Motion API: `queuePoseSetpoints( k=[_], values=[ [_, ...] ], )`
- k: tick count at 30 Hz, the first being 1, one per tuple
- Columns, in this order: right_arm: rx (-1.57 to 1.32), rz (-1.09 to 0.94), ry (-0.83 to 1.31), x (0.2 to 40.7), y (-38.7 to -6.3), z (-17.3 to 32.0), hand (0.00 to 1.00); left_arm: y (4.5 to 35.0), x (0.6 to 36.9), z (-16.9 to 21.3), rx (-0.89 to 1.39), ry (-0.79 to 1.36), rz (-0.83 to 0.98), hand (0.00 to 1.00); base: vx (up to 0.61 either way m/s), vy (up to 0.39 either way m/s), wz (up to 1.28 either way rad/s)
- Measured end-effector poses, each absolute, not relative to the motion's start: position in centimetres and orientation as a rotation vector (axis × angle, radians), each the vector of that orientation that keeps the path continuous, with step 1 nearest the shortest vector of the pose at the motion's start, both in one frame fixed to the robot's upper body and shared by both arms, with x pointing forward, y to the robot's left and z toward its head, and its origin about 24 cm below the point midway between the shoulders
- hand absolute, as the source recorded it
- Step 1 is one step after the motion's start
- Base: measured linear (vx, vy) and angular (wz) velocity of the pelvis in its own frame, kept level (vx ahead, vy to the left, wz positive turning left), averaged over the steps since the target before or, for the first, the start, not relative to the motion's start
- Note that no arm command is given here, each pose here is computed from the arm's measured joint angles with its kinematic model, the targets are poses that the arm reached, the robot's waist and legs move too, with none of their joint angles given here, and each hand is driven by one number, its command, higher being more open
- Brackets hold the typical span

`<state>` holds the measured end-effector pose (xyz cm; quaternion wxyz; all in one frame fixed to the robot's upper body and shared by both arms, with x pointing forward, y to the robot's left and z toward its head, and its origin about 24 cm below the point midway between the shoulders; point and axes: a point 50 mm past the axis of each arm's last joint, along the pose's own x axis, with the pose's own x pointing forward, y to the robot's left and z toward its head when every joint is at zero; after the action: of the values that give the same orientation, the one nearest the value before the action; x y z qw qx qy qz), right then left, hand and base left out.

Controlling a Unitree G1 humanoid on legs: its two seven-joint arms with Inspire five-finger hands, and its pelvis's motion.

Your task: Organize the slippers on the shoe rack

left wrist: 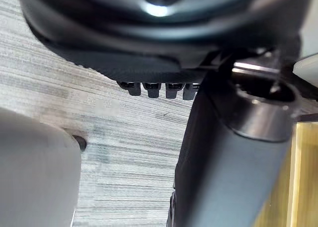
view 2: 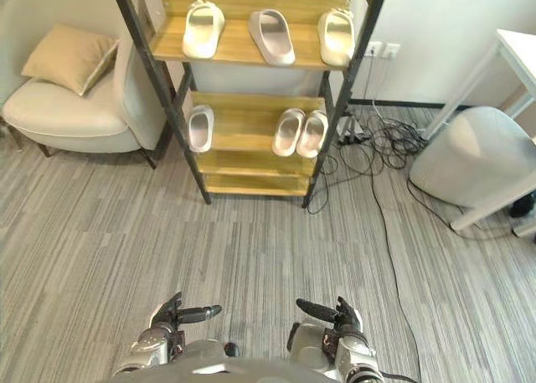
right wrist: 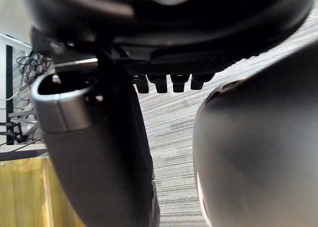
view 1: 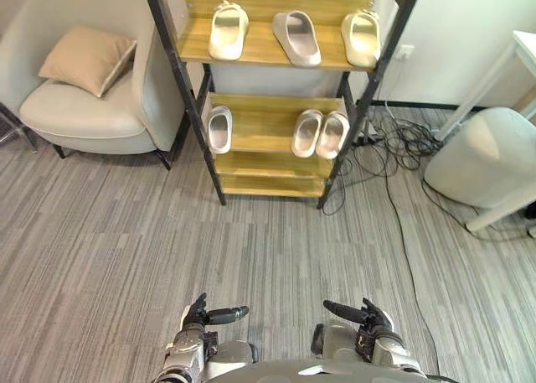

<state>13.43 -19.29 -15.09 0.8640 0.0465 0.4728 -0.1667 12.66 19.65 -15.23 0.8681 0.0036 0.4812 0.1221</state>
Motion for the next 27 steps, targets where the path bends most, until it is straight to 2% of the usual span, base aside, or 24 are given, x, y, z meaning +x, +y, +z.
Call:
queuePoseSetpoints(
  k=[3, 7, 12, 22, 27],
  values=[
    [0.109, -0.345, 1.004, 13.1, -18.9, -15.3, 1.0, 20.2, 12.3, -15.3, 0.002, 1.013, 0.28, 1.0, 0.23, -0.222, 0.42],
    [0.137, -0.425, 1.013, 12.2, -20.3, -15.4, 1.0, 18.9, 11.9, -15.6, -0.072, 1.025, 0.303, 1.0, 0.38, -0.317, 0.45],
    [0.128, -0.421, 1.027, 11.1, -20.1, -15.6, 1.0, 19.4, 12.7, -14.9, -0.115, 0.957, 0.346, 1.0, 0.29, -0.131, 0.37],
    [0.147, -0.393, 1.041, 11.7, -18.9, -15.7, 1.0, 19.8, 14.6, -14.3, -0.033, 0.917, 0.271, 1.0, 0.3, 0.165, -0.08],
    [0.148, -0.379, 1.017, 12.2, -18.8, -15.6, 1.0, 20.1, 14.0, -14.6, -0.029, 0.949, 0.28, 1.0, 0.13, 0.111, -0.28]
  ],
)
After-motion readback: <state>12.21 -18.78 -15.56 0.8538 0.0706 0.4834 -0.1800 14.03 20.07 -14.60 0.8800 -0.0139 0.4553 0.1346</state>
